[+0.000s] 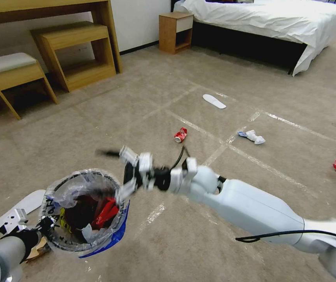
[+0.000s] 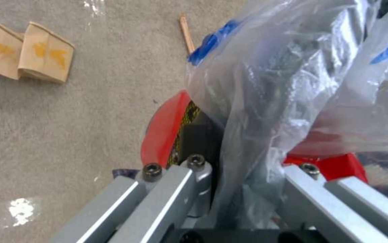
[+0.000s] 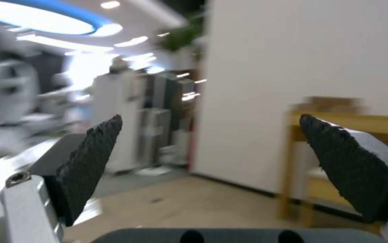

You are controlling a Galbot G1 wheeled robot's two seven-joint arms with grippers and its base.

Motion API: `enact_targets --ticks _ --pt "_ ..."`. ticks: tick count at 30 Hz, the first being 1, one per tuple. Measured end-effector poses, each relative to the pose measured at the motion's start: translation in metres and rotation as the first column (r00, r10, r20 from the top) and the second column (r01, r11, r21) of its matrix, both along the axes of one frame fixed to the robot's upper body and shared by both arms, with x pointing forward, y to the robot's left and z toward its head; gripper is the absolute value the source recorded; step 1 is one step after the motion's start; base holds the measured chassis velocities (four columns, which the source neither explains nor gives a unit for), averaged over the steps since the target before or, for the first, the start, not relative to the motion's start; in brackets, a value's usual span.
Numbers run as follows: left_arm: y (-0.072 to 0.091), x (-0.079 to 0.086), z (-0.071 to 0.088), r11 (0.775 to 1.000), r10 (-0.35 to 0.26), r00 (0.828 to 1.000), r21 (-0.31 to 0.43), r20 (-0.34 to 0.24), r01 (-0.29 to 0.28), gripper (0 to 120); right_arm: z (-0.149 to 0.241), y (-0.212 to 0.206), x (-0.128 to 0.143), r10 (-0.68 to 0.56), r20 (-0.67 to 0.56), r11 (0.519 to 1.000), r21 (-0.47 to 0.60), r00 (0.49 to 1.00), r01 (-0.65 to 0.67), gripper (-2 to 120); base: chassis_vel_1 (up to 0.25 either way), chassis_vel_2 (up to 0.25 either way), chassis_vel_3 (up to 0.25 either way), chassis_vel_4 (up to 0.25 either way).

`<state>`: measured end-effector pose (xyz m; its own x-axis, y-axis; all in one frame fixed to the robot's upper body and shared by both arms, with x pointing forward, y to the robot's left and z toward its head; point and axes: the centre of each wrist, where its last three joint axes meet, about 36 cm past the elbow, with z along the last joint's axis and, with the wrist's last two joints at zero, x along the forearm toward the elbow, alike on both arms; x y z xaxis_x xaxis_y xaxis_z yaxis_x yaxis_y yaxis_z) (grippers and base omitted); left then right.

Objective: Pick up the trash bin and place the garbage on the floor into it.

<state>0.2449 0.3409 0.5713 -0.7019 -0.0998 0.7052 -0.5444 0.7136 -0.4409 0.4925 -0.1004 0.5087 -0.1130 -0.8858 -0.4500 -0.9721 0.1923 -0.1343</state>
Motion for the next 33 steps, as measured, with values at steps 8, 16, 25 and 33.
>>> enact_targets --ticks 8,16,25,33 --pt "-0.001 0.0 0.0 1.0 -0.001 1.0 -0.004 0.005 0.001 0 0.003 -0.081 0.008 -0.356 -0.069 0.929 0.077 0.932 0.361 100 0.0 0.0 0.0 0.0" --pt "-0.001 0.002 -0.003 1.0 0.003 1.0 -0.016 0.0 -0.003 0 -0.001 -0.18 -0.005 -0.652 -0.086 0.744 0.119 0.754 0.657 100 0.0 0.0 0.0 0.0" --pt "-0.002 0.0 -0.004 1.0 0.004 1.0 -0.014 -0.002 -0.004 0 -0.023 -0.252 -0.057 -0.832 -0.04 0.544 0.126 0.553 0.829 100 0.0 0.0 0.0 0.0" --pt "-0.001 0.001 -0.006 1.0 0.006 1.0 -0.016 -0.002 -0.006 0 -0.09 -0.266 -0.123 -0.908 -0.09 0.405 0.053 0.408 0.913 100 0.0 0.0 0.0 0.0"
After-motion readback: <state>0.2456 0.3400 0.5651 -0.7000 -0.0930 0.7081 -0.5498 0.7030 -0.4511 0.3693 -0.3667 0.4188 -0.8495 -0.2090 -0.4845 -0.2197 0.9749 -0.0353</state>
